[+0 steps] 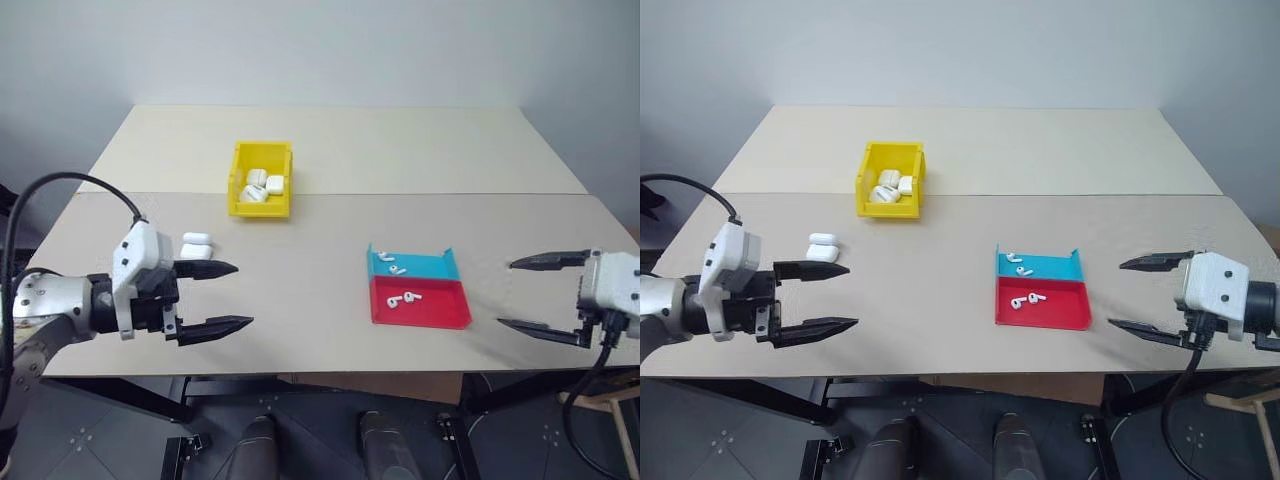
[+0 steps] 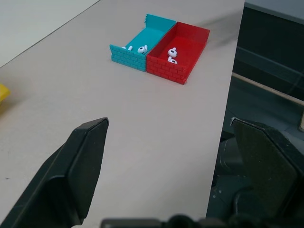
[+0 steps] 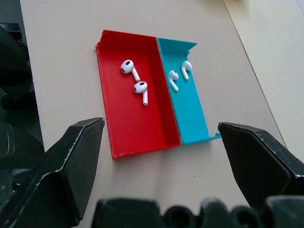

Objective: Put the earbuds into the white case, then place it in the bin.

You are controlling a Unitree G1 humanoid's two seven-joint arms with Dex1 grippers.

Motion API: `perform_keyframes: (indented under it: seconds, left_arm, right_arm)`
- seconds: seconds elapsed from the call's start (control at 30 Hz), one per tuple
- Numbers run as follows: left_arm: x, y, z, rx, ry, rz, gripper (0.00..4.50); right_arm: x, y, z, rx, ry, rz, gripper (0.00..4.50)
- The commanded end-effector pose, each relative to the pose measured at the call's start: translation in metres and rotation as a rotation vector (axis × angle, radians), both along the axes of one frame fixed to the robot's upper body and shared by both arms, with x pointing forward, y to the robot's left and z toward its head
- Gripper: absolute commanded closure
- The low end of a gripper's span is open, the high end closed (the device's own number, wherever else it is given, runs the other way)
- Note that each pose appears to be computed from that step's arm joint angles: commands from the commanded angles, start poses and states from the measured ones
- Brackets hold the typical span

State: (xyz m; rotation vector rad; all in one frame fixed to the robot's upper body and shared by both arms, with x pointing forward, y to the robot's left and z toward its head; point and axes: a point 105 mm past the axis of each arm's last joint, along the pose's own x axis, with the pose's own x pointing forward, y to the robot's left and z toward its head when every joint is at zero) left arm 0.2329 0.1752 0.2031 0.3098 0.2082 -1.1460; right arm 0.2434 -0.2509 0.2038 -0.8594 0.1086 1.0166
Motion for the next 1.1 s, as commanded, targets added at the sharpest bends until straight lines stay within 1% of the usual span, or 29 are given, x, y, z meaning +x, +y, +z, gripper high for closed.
perform_keyframes:
  seconds: [0.03, 0.1, 0.2, 0.37, 0.43, 0.57, 0.6, 0.67, 0.73, 0.8, 0.83, 0.87, 0.97, 1.03, 1.1]
  left_arm:
    - [0.005, 0.004, 0.008, 0.01, -0.035, 0.044, 0.0]
    - [0.011, 0.004, 0.011, -0.013, -0.047, 0.101, 0.0]
    - [0.011, 0.003, 0.013, -0.021, -0.05, 0.1, 0.0]
    - [0.016, 0.009, 0.012, 0.016, -0.067, 0.173, 0.0]
    - [0.023, 0.011, 0.014, 0.01, -0.09, 0.251, 0.0]
    - [0.036, 0.015, 0.028, -0.009, -0.158, 0.421, 0.0]
    - [0.037, 0.014, 0.031, -0.002, -0.167, 0.444, 0.0]
    - [0.041, 0.017, 0.034, 0.064, -0.155, 0.504, 0.0]
    - [0.05, 0.025, 0.032, 0.121, -0.015, 0.595, 0.0]
    - [0.062, 0.027, 0.034, 0.143, 0.057, 0.663, 0.0]
    - [0.065, 0.027, 0.033, 0.178, 0.106, 0.679, 0.0]
    - [0.07, 0.028, 0.031, 0.225, 0.14, 0.705, 0.0]
    - [0.086, 0.035, 0.028, 0.288, 0.244, 0.766, 0.0]
    - [0.104, 0.048, 0.025, 0.293, 0.322, 0.878, 0.0]
    - [0.115, 0.059, 0.021, 0.321, 0.363, 0.973, 0.0]
  right_arm:
    - [0.002, 0.001, 0.01, -0.011, -0.05, 0.013, 0.04]
    - [0.003, 0.001, 0.01, -0.011, -0.052, 0.018, 0.04]
    - [0.004, 0.002, 0.009, -0.015, -0.047, 0.025, 0.04]
    - [0.008, 0.001, 0.008, -0.022, -0.031, 0.019, 0.04]
    - [0.009, 0.001, 0.007, -0.024, -0.026, 0.016, 0.04]
    - [0.01, 0.001, 0.006, -0.027, -0.024, 0.017, 0.04]
    - [0.011, 0.001, 0.006, -0.026, -0.024, 0.017, 0.04]
    - [0.015, 0.0, 0.006, -0.025, -0.029, 0.011, 0.04]
    - [0.019, 0.002, 0.007, -0.023, -0.039, 0.005, 0.04]
    - [0.021, 0.004, 0.007, -0.015, -0.039, 0.008, 0.04]
    - [0.021, 0.005, 0.006, -0.014, -0.036, 0.01, 0.04]
    - [0.022, 0.005, 0.005, -0.013, -0.034, 0.011, 0.04]
    - [0.024, 0.007, 0.004, 0.011, -0.028, -0.001, 0.04]
    - [0.026, 0.007, 0.003, 0.01, -0.017, -0.009, 0.04]
    - [0.026, 0.007, 0.002, 0.003, -0.005, -0.009, 0.04]
